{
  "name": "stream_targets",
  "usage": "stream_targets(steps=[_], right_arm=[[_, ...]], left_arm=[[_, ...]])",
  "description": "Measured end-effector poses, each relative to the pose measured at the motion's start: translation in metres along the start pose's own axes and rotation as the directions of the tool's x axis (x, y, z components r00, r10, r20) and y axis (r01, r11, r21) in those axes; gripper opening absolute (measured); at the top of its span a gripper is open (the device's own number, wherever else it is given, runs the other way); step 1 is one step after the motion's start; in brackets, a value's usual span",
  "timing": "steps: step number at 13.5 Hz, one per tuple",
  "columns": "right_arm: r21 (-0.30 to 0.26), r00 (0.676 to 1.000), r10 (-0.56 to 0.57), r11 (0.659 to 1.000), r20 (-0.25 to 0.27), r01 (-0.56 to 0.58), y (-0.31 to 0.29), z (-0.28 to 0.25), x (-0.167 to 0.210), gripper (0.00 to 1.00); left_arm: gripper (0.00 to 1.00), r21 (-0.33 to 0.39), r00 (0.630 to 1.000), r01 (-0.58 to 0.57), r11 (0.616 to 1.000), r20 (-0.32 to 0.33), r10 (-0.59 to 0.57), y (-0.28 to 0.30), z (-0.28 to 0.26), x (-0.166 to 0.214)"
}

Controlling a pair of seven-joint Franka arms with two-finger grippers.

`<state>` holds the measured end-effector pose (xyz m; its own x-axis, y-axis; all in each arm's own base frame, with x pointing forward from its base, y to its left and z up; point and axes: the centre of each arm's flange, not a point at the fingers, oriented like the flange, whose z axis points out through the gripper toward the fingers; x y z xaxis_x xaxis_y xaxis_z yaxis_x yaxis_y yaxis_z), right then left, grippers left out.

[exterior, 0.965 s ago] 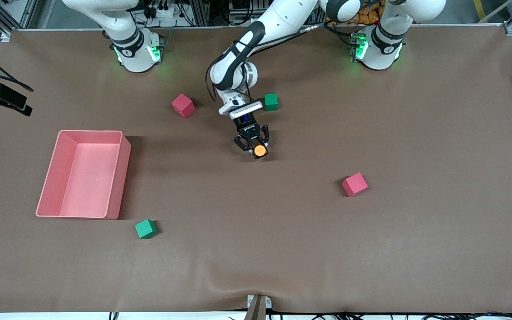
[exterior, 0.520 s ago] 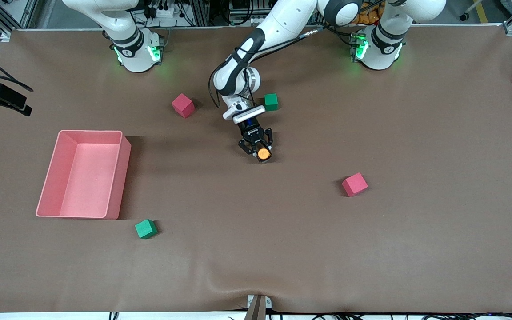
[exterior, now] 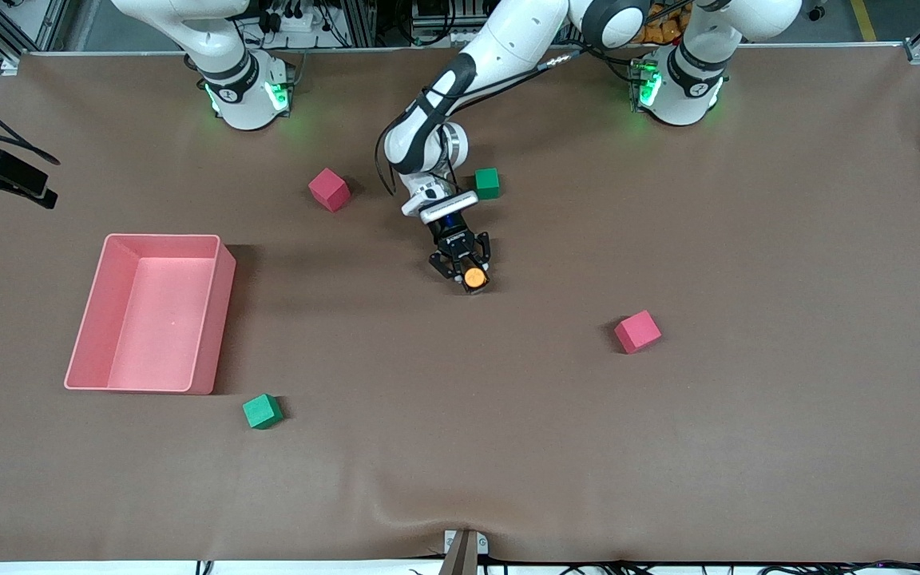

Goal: Place and upright button with both arms
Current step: 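Lower the upright button onto the table with the left gripper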

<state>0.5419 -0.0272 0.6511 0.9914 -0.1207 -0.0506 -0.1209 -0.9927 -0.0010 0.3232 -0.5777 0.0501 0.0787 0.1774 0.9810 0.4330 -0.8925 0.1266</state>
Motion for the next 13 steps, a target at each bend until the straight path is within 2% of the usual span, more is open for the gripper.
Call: stream_targets(steps=[5, 7, 8, 11, 13], right_arm=[[0.000, 1.000, 0.000, 1.000, 0.000, 0.000, 0.0000, 0.0000, 0.0000, 1.00], [0.000, 1.000, 0.000, 1.000, 0.000, 0.000, 0.0000, 0.0000, 0.0000, 1.00], [0.000, 1.000, 0.000, 1.000, 0.000, 0.000, 0.0000, 0.0000, 0.0000, 1.00], [0.000, 1.000, 0.000, 1.000, 0.000, 0.000, 0.0000, 0.0000, 0.0000, 1.00], [0.000, 1.000, 0.000, 1.000, 0.000, 0.000, 0.0000, 0.0000, 0.0000, 1.00]], left_arm=[[0.42, -0.004, 1.000, 0.007, 1.000, -0.003, -0.007, -0.0007, 0.0002, -0.0016], [0.45, -0.005, 1.000, 0.008, 1.000, -0.003, -0.008, -0.0006, 0.0002, -0.0016], [0.52, -0.005, 1.000, 0.009, 1.000, -0.003, -0.009, -0.0006, 0.0002, -0.0016], [0.56, -0.005, 1.000, 0.018, 1.000, -0.003, -0.018, -0.0006, -0.0001, -0.0016], [0.71, -0.007, 1.000, 0.019, 1.000, -0.002, -0.019, -0.0004, -0.0004, -0.0017]])
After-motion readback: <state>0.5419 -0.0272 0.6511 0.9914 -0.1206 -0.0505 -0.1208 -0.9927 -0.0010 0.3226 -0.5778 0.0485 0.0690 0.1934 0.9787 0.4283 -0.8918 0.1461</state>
